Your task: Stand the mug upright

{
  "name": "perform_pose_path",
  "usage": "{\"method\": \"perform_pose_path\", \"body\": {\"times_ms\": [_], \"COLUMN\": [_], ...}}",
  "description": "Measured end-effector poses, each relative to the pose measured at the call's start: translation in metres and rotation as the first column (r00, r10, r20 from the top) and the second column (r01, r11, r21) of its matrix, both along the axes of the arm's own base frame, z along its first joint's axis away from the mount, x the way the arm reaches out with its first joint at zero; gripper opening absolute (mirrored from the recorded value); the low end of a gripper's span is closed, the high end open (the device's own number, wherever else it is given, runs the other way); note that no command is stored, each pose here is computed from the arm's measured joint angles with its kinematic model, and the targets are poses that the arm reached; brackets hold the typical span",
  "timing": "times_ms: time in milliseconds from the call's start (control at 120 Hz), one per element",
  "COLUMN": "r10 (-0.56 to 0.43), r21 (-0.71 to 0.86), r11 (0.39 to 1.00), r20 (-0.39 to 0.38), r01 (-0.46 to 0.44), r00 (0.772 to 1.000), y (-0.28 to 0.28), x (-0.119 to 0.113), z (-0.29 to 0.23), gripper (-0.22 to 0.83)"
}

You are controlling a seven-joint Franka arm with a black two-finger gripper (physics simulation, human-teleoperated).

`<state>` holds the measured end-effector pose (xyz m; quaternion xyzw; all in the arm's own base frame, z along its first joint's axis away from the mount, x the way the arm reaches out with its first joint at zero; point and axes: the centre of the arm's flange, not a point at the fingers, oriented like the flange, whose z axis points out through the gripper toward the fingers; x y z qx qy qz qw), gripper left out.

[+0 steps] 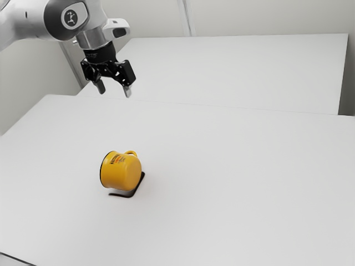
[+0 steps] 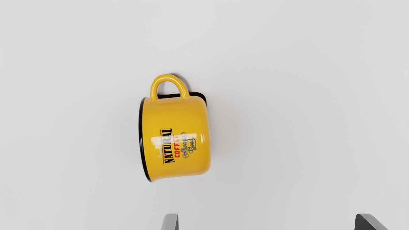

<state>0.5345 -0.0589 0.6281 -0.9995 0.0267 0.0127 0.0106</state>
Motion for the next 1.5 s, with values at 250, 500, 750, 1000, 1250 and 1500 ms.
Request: {"method": "perform_pose_path", "body": {"times_ms": [250,500,750,1000,1250,1500], "r10": [0.005,0.077,0.167,0.176,0.165,0.161], "r21": [-0.001,-0.021,-0.122,-0.253,-0.373,-0.504], "r11": [1.000,0.997,0.977,0.949,0.913,0.854], "r20": [0.002,-0.022,-0.059,-0.072,-0.032,0.013], "r01": [-0.005,-0.077,-0.173,-0.189,-0.165,-0.132], "r00": [1.000,0.997,0.984,0.982,0.986,0.987], "y": [0.002,0.037,0.098,0.135,0.156,0.168], "x": [-0.006,-0.026,-0.036,-0.046,-0.055,-0.057], "z": [0.001,-0.021,-0.069,-0.133,-0.177,-0.226], "gripper": [0.62,0.62,0.62,0.62,0.62,0.62]}}
